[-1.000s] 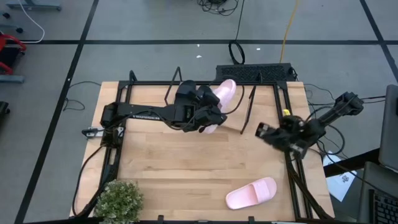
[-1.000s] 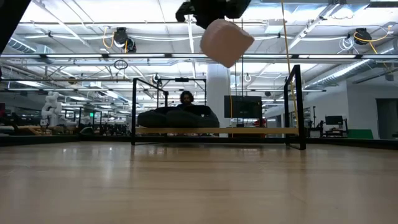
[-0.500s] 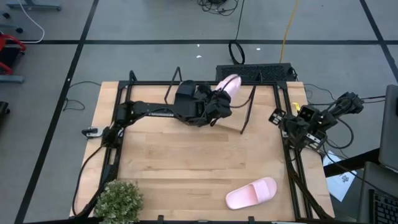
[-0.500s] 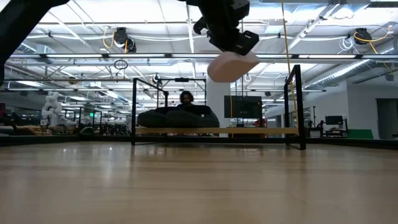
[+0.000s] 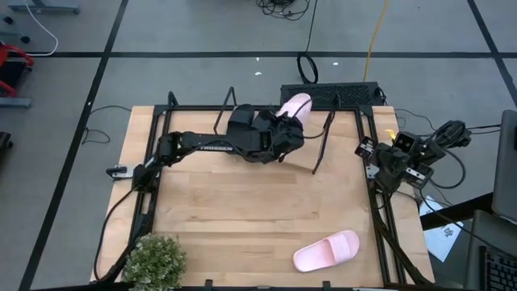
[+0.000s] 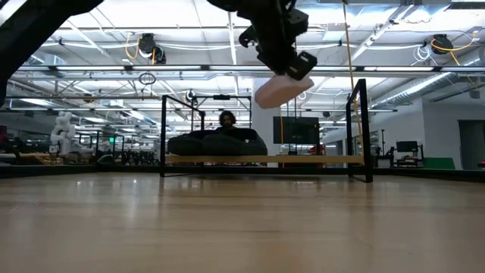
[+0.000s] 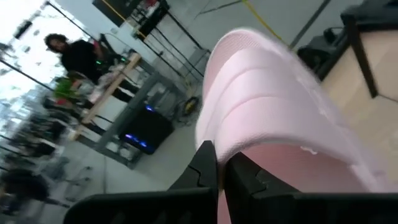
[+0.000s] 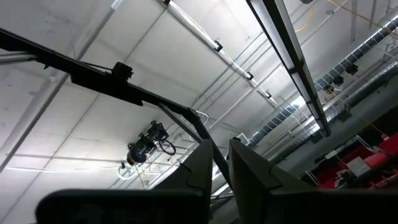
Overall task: Pick and place slides into the shelf
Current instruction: Put the top pink slipper on the shelf
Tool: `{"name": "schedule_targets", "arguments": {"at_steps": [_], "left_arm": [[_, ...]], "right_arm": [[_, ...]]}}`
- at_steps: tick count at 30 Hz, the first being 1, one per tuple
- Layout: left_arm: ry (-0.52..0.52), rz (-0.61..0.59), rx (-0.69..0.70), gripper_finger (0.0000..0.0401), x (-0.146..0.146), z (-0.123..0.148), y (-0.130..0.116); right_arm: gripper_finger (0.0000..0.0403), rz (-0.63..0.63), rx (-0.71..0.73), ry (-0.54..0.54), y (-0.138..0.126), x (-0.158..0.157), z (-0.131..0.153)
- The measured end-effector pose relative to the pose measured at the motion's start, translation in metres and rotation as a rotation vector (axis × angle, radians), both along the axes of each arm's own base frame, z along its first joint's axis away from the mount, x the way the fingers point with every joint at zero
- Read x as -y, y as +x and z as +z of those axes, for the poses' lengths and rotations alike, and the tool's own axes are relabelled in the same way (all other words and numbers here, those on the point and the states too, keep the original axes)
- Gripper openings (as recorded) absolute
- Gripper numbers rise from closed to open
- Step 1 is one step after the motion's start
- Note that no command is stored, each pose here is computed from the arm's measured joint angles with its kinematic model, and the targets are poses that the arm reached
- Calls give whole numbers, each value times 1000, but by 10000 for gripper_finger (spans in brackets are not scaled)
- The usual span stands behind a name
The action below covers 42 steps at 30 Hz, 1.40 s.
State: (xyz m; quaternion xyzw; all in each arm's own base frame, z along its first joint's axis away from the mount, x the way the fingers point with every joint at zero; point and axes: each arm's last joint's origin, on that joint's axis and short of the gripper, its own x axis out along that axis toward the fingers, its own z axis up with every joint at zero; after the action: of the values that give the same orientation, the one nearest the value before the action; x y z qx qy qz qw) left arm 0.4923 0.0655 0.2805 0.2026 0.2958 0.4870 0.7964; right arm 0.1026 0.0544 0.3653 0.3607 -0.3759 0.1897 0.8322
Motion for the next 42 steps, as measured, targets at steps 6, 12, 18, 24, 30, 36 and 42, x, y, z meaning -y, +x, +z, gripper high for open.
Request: {"name": "schedule_targets", "arguments": {"at_steps": [6, 12, 18, 24, 30, 36, 42], "left_arm": [[14, 19, -79, 0, 0, -23, 5], [8, 34, -99, 0, 0, -29, 5], [-10, 14, -73, 0, 8, -31, 7], [-34, 6, -54, 0, 8, -34, 8], [-46, 7, -43, 0, 9, -35, 8], [-71, 30, -43, 0, 8, -38, 4], [-89, 26, -49, 0, 9, -48, 7]], "right_arm": [[45, 9, -7, 3, -3, 2, 0], [45, 21, -19, 6, -2, 2, 0], [45, 28, -38, 3, -1, 1, -2], [45, 28, -37, 4, -1, 1, -2], [45, 28, -42, 2, -1, 1, -2], [45, 27, -45, 0, -1, 0, -2], [45, 29, -48, -2, 0, 0, -2]]}}
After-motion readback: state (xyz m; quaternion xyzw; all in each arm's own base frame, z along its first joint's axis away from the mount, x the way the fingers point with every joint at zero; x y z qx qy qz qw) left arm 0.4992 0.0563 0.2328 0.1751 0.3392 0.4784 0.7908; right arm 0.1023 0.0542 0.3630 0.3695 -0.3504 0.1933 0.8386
